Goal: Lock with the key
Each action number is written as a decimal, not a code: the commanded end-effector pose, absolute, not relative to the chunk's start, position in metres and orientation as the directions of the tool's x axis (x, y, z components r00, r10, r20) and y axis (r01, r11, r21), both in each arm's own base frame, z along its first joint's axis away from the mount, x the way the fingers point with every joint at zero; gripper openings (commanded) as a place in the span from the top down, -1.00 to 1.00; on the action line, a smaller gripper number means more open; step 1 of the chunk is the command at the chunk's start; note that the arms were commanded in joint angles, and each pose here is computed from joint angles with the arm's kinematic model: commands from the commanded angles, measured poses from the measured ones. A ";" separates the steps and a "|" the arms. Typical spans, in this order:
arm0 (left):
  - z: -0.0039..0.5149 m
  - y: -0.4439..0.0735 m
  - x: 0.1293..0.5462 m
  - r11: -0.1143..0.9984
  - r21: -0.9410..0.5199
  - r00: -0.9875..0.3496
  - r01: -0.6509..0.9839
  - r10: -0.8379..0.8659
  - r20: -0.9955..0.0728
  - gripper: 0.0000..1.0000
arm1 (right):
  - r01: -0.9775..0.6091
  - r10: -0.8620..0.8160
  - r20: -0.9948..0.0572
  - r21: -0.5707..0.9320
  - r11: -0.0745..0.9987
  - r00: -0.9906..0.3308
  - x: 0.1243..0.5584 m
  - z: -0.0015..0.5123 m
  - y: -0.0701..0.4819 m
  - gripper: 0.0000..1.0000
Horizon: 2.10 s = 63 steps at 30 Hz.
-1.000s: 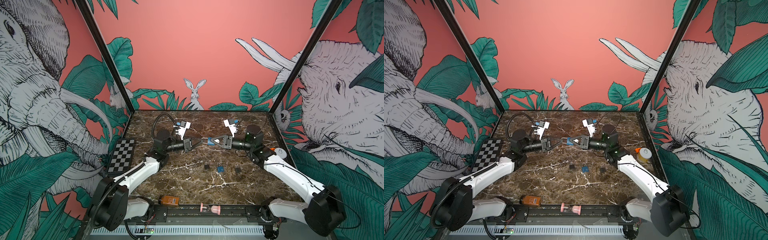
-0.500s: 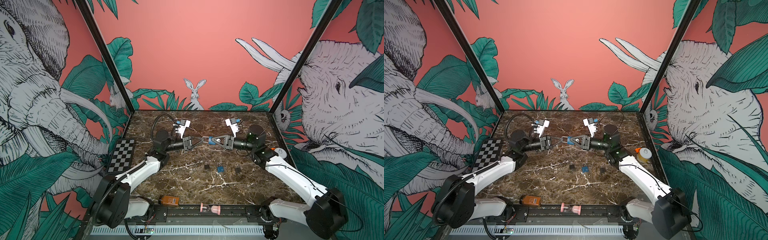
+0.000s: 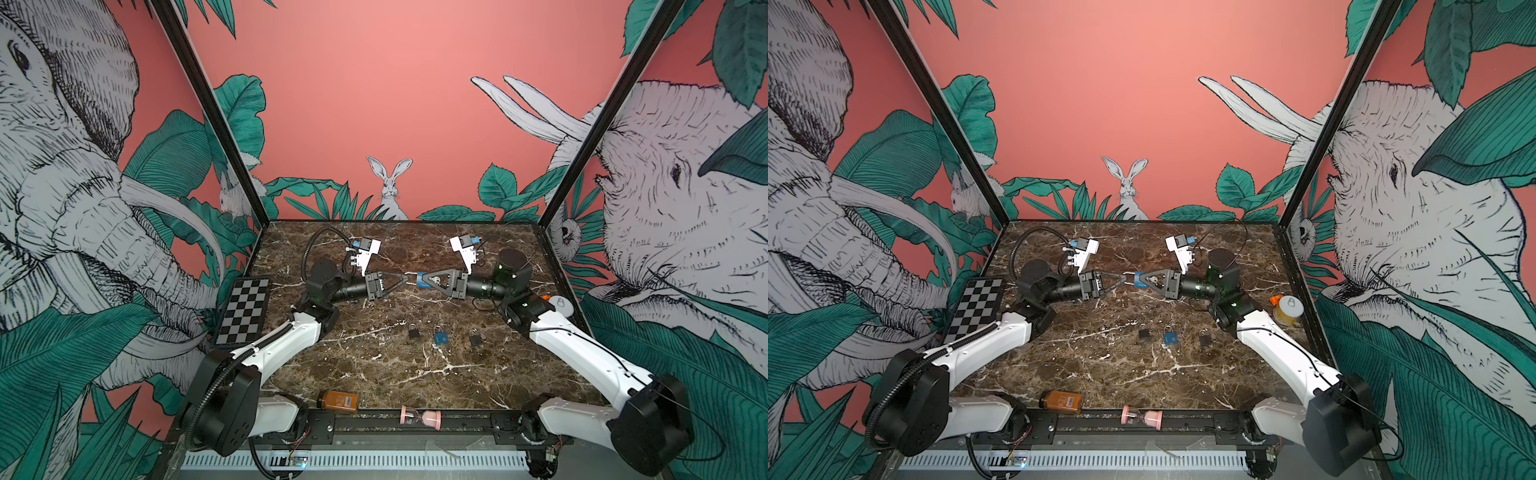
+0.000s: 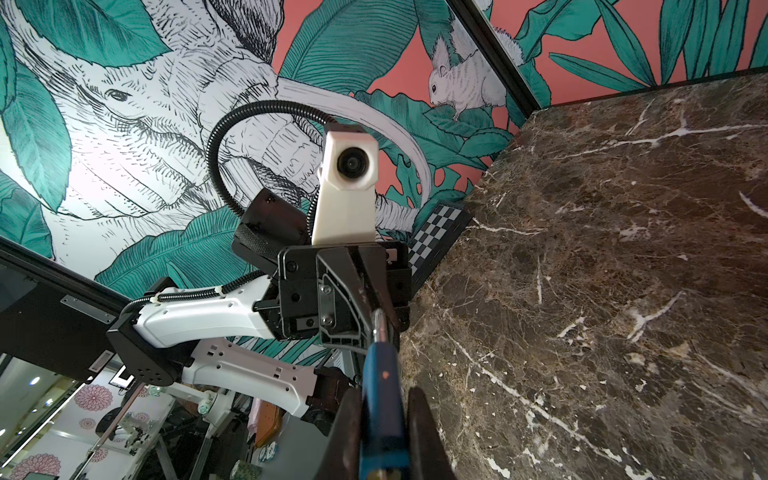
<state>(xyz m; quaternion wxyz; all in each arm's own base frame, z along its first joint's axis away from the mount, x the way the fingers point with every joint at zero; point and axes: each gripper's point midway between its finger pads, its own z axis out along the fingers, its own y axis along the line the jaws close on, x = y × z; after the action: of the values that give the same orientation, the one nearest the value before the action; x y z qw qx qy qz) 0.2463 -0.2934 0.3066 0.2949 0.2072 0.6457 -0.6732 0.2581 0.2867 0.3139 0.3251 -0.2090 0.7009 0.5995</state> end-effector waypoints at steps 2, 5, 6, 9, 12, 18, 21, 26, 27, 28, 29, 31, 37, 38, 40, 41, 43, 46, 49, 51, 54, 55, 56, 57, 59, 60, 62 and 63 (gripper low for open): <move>0.339 -0.306 0.215 -0.105 -0.635 -0.643 0.766 -0.090 -0.761 1.00 | -0.650 0.094 -0.672 0.736 0.190 -0.734 0.264 0.302 0.301 1.00; 0.338 -0.310 0.212 -0.112 -0.633 -0.642 0.766 -0.079 -0.762 1.00 | -0.650 0.084 -0.670 0.738 0.181 -0.737 0.264 0.300 0.309 1.00; 0.337 -0.311 0.212 -0.114 -0.634 -0.643 0.765 -0.075 -0.762 1.00 | -0.648 0.079 -0.667 0.740 0.178 -0.740 0.265 0.298 0.313 1.00; 0.336 -0.315 0.208 -0.126 -0.632 -0.642 0.765 -0.061 -0.764 1.00 | -0.648 0.071 -0.665 0.742 0.171 -0.743 0.267 0.297 0.323 1.00; 0.335 -0.318 0.205 -0.135 -0.629 -0.640 0.765 -0.050 -0.767 1.00 | -0.649 0.063 -0.665 0.743 0.164 -0.745 0.269 0.296 0.329 1.00; 0.334 -0.319 0.200 -0.145 -0.623 -0.634 0.768 -0.036 -0.773 1.00 | -0.651 0.055 -0.664 0.744 0.152 -0.746 0.274 0.296 0.337 1.00; 0.332 -0.318 0.200 -0.127 -0.621 -0.629 0.773 -0.036 -0.776 1.00 | -0.644 0.055 -0.658 0.748 0.162 -0.751 0.277 0.293 0.338 1.00; 0.323 -0.316 0.209 -0.040 -0.625 -0.627 0.779 -0.050 -0.778 1.00 | -0.621 0.058 -0.641 0.760 0.194 -0.766 0.280 0.282 0.336 1.00; 0.320 -0.314 0.215 0.004 -0.623 -0.622 0.782 -0.062 -0.781 1.00 | -0.612 0.066 -0.636 0.762 0.212 -0.769 0.281 0.279 0.334 1.00; 0.317 -0.312 0.222 0.060 -0.619 -0.614 0.783 -0.082 -0.785 1.00 | -0.603 0.072 -0.631 0.764 0.228 -0.772 0.282 0.275 0.332 1.00; 0.312 -0.309 0.231 0.130 -0.613 -0.605 0.779 -0.098 -0.790 1.00 | -0.595 0.078 -0.627 0.766 0.244 -0.776 0.284 0.272 0.329 1.00; 0.301 -0.301 0.248 0.270 -0.596 -0.591 0.756 -0.110 -0.799 0.96 | -0.578 0.092 -0.617 0.772 0.265 -0.781 0.286 0.268 0.321 1.00; 0.285 -0.278 0.285 0.426 -0.616 -0.613 0.662 -0.164 -0.773 -0.28 | -0.563 0.134 -0.617 0.772 0.295 -0.776 0.286 0.272 0.297 1.00; 0.286 -0.277 0.286 0.418 -0.625 -0.616 0.659 -0.176 -0.767 -0.32 | -0.566 0.135 -0.622 0.767 0.301 -0.771 0.284 0.273 0.293 1.00; 0.286 -0.275 0.288 0.413 -0.632 -0.618 0.656 -0.188 -0.764 -0.33 | -0.572 0.138 -0.631 0.760 0.311 -0.763 0.281 0.275 0.286 1.00; 0.287 -0.273 0.288 0.414 -0.631 -0.615 0.656 -0.192 -0.765 -0.34 | -0.573 0.145 -0.634 0.758 0.313 -0.759 0.279 0.276 0.283 1.00; 0.288 -0.276 0.282 0.372 -0.642 -0.625 0.671 -0.182 -0.759 -0.35 | -0.580 0.162 -0.644 0.753 0.310 -0.748 0.277 0.280 0.276 1.00; 0.293 -0.283 0.275 0.297 -0.659 -0.639 0.691 -0.173 -0.749 -0.35 | -0.602 0.190 -0.658 0.747 0.282 -0.729 0.272 0.288 0.270 1.00; 0.298 -0.293 0.267 0.195 -0.679 -0.662 0.707 -0.153 -0.733 -0.34 | -0.621 0.192 -0.664 0.745 0.244 -0.722 0.267 0.296 0.271 1.00; 0.297 -0.298 0.266 0.145 -0.696 -0.682 0.703 -0.139 -0.718 -0.32 | -0.634 0.196 -0.670 0.742 0.218 -0.717 0.265 0.301 0.272 1.00; 0.296 -0.303 0.265 0.094 -0.711 -0.700 0.697 -0.127 -0.703 -0.27 | -0.652 0.198 -0.677 0.736 0.185 -0.708 0.262 0.309 0.273 1.00; 0.297 -0.305 0.264 0.078 -0.715 -0.705 0.695 -0.127 -0.698 -0.26 | -0.660 0.202 -0.683 0.731 0.177 -0.702 0.262 0.313 0.274 1.00; 0.298 -0.306 0.264 0.061 -0.721 -0.712 0.690 -0.124 -0.692 -0.23 | -0.665 0.204 -0.688 0.726 0.174 -0.697 0.261 0.315 0.273 1.00; 0.299 -0.307 0.264 0.046 -0.726 -0.718 0.686 -0.120 -0.686 -0.19 | -0.668 0.205 -0.690 0.724 0.172 -0.694 0.261 0.316 0.273 1.00; 0.300 -0.309 0.263 0.021 -0.739 -0.733 0.674 -0.113 -0.671 -0.10 | -0.677 0.203 -0.698 0.716 0.171 -0.686 0.260 0.317 0.273 1.00; 0.302 -0.310 0.261 0.004 -0.740 -0.735 0.673 -0.108 -0.669 -0.05 | -0.682 0.202 -0.702 0.712 0.168 -0.683 0.260 0.318 0.274 1.00; 0.304 -0.313 0.257 -0.028 -0.742 -0.741 0.670 -0.098 -0.665 0.06 | -0.689 0.199 -0.708 0.706 0.167 -0.677 0.260 0.318 0.274 1.00; 0.304 -0.313 0.255 -0.041 -0.744 -0.744 0.667 -0.095 -0.662 0.10 | -0.690 0.196 -0.709 0.705 0.166 -0.677 0.259 0.318 0.274 1.00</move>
<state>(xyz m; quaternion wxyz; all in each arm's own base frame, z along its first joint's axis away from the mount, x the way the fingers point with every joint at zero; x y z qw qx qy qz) 0.2717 -0.3125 0.2821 0.2811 0.1943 0.6727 -0.6562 0.2649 0.2737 0.2895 0.3220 -0.1476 0.7125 0.6057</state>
